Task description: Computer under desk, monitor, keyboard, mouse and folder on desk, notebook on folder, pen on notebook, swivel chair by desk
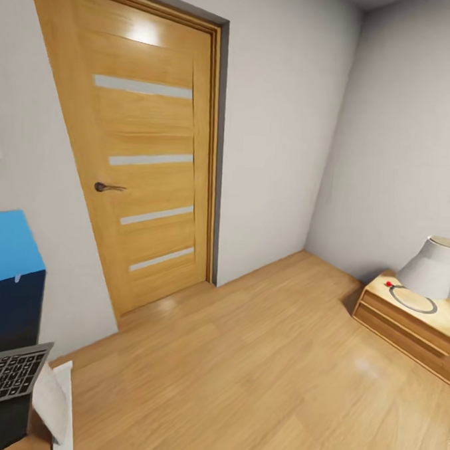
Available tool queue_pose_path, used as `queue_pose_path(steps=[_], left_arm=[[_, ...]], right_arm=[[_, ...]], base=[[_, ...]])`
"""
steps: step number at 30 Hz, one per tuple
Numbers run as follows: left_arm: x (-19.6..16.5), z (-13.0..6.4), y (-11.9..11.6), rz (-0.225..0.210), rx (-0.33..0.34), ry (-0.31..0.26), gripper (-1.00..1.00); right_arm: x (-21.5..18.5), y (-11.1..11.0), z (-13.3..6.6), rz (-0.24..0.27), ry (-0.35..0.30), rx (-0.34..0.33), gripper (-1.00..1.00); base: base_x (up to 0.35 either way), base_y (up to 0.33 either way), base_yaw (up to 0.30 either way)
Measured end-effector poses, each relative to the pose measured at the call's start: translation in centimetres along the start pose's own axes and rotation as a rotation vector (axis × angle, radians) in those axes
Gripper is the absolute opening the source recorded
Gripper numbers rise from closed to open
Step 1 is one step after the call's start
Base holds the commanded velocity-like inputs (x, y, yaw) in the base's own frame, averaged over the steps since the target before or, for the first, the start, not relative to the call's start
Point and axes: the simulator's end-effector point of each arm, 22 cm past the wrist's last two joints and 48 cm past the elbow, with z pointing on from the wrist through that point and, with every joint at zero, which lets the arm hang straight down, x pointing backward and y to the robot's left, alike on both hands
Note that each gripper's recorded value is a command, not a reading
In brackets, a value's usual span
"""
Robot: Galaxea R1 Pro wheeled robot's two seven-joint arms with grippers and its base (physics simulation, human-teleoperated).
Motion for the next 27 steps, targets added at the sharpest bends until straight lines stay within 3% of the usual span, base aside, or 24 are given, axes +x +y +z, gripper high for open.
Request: queue_pose_path(steps=[27], left_arm=[[0.00,0.00,0.01,0.000,0.000,0.000,1.00]], right_arm=[[0.02,-0.02,-0.01,0.001,0.001,0.001,1.00]], base=[[0.327,0.000,-0.025]])
